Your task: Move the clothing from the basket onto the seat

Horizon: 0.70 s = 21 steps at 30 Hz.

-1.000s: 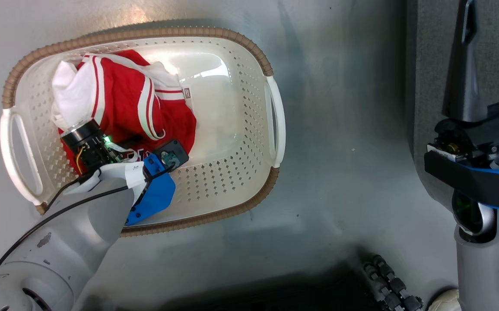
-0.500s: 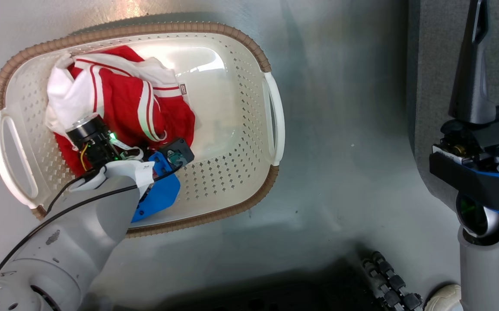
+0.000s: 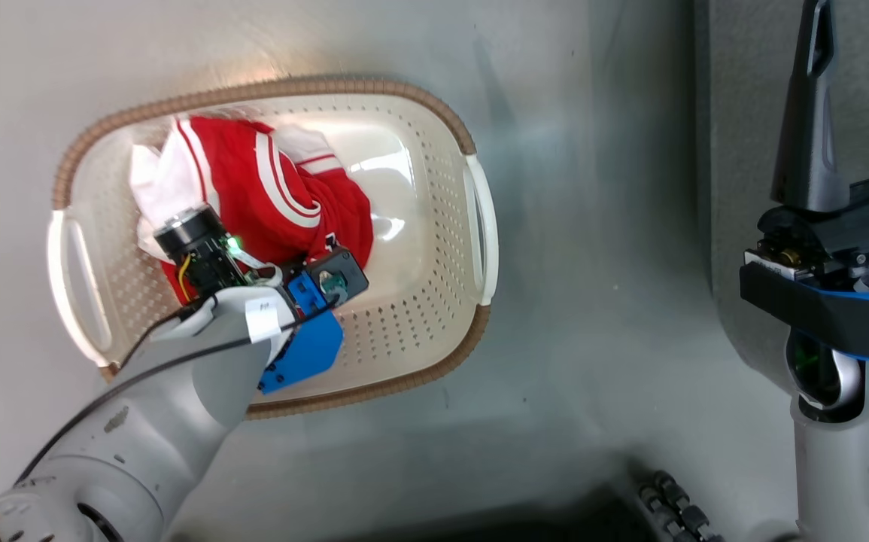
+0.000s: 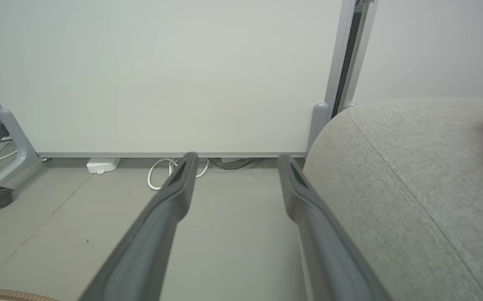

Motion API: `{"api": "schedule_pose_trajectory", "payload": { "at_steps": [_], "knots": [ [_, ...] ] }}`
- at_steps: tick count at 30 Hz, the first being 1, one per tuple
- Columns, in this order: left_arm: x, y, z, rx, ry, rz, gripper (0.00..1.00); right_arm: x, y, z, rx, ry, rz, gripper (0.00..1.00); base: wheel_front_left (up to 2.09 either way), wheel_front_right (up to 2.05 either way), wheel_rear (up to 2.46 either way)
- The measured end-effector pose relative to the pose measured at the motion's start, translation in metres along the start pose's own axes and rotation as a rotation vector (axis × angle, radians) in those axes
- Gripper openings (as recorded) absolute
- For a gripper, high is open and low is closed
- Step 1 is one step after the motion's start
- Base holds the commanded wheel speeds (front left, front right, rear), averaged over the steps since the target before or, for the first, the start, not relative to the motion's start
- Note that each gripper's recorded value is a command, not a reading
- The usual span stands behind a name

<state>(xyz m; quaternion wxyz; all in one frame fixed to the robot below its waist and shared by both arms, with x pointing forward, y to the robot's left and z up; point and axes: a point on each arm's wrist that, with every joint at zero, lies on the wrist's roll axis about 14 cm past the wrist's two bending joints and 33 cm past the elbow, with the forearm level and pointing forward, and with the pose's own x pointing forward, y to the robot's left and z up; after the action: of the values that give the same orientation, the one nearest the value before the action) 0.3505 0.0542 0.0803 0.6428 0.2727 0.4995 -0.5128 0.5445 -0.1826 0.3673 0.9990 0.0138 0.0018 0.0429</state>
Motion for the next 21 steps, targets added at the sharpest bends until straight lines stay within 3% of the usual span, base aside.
{"api": "schedule_pose_trajectory", "payload": {
  "at_steps": [21],
  "knots": [
    [-0.125, 0.024, 0.096, -0.244, -0.431, 0.232, 0.0, -0.031, 0.009, 0.109, 0.012, -0.152, -0.004, 1.0, 0.0, 0.0, 0.0]
  ]
}}
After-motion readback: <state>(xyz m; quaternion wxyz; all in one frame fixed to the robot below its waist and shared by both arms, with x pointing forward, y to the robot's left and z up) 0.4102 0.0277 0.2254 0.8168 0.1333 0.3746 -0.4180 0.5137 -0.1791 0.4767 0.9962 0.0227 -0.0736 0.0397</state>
